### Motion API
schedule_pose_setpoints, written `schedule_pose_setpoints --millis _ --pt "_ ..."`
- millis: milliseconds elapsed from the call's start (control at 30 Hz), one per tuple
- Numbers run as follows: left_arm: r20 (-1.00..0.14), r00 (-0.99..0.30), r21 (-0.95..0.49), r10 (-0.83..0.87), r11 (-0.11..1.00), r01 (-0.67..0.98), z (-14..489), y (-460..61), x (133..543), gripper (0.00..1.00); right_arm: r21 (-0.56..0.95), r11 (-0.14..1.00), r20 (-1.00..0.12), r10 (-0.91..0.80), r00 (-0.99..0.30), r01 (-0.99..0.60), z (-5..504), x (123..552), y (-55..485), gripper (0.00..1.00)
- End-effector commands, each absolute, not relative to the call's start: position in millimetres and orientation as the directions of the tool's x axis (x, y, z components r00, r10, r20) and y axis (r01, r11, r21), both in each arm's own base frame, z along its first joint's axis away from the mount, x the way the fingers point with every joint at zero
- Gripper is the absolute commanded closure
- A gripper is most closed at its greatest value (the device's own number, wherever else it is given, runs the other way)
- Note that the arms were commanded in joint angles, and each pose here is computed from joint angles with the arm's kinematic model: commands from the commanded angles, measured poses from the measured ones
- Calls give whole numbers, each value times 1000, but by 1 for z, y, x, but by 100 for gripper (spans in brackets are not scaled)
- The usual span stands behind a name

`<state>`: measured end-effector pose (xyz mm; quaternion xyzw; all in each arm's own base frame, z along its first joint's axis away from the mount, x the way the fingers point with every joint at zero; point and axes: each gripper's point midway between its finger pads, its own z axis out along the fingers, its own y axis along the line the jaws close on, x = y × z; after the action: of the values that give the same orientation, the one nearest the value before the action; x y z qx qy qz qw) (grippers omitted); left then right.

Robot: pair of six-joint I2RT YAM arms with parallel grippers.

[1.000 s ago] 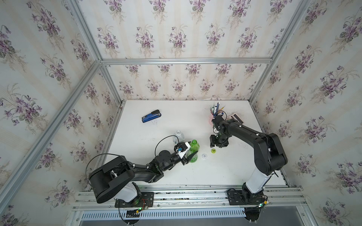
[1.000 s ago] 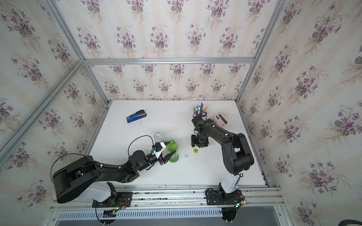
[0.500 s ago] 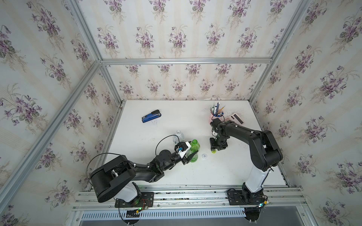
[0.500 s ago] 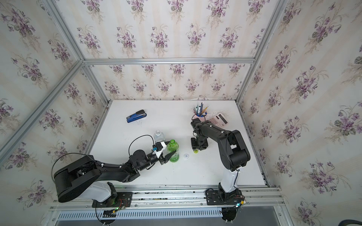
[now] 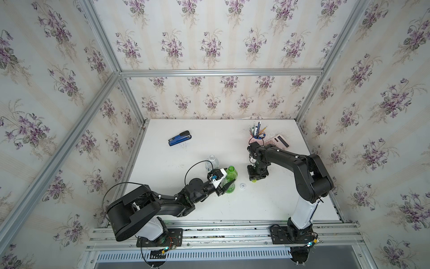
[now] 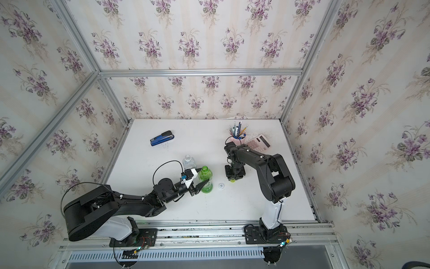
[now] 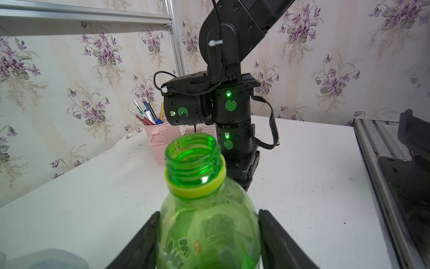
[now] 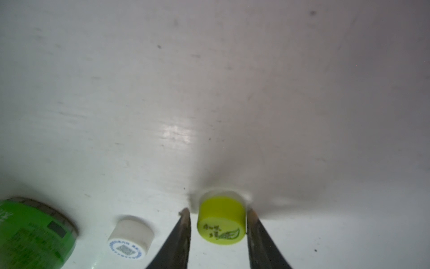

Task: Screw on the bottle caps
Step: Screw the bottle cap onto the plastic bottle.

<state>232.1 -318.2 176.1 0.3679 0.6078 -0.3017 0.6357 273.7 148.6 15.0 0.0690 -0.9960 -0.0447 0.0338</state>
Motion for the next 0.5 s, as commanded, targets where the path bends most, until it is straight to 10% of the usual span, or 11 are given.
schedule_pose_setpoints --millis 0,467 --pt "-994 41 90 102 540 837 162 -319 232 35 78 986 62 -151 -987 -146 14 274 147 63" --pt "-993 46 98 112 525 845 161 -322 231 35 84 979 17 -190 -982 -188 52 273 155 69"
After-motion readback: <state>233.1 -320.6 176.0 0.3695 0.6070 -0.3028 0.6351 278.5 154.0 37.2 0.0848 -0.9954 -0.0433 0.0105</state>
